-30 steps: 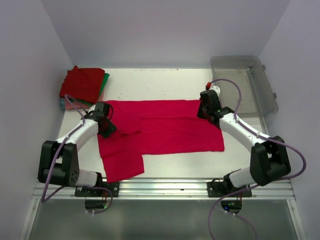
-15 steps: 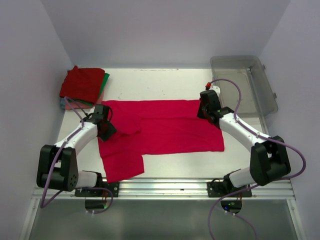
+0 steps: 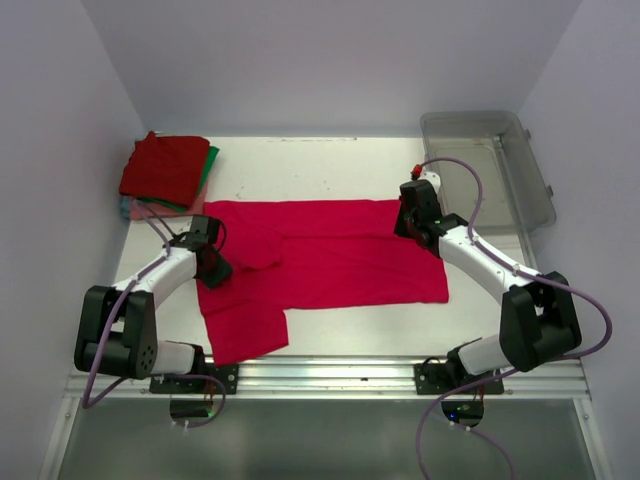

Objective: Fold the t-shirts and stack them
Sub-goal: Fold the tshirt

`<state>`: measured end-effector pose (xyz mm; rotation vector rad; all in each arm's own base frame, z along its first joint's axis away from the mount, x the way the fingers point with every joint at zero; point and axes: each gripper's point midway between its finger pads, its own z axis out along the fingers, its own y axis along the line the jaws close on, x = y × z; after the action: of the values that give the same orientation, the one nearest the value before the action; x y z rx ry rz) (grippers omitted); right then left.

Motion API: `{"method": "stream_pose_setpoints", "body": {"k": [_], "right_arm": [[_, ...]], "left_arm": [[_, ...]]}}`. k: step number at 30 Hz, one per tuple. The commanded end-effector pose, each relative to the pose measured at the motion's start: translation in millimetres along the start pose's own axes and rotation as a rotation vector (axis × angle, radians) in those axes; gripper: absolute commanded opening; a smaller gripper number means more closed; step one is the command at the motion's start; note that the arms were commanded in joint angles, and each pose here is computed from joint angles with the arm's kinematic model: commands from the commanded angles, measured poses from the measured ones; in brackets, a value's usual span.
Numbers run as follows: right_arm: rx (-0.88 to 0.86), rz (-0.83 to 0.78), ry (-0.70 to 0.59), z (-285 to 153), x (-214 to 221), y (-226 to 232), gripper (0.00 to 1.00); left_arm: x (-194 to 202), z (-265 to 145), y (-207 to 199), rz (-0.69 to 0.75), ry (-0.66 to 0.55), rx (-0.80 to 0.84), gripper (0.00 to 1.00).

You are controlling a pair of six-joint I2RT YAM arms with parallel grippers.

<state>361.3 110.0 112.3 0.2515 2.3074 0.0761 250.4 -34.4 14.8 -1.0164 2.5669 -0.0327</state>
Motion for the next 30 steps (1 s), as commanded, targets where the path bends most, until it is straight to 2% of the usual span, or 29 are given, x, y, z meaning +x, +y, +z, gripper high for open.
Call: {"method": "stream_pose_setpoints", "body": {"k": [1, 7, 24, 30], "right_arm": [[0.021, 0.008, -0.029, -1, -6, -4, 0.00], [0.021, 0.008, -0.024, 1, -6, -4, 0.00], [0.025, -0.001, -0.024, 1, -6, -5, 0.00], [0.021, 0.000, -0.022, 2, -5, -3, 0.00]], "left_arm": [[-10, -4, -8, 0.003, -0.037, 0.039, 0.35], [-26, -18, -14, 0.002, -0.099, 0.059, 0.35], [-22, 7, -13, 0.025, -0.063, 0.017, 0.34], [-21, 5, -12, 0.030, -0.070, 0.023, 0.32]]}}
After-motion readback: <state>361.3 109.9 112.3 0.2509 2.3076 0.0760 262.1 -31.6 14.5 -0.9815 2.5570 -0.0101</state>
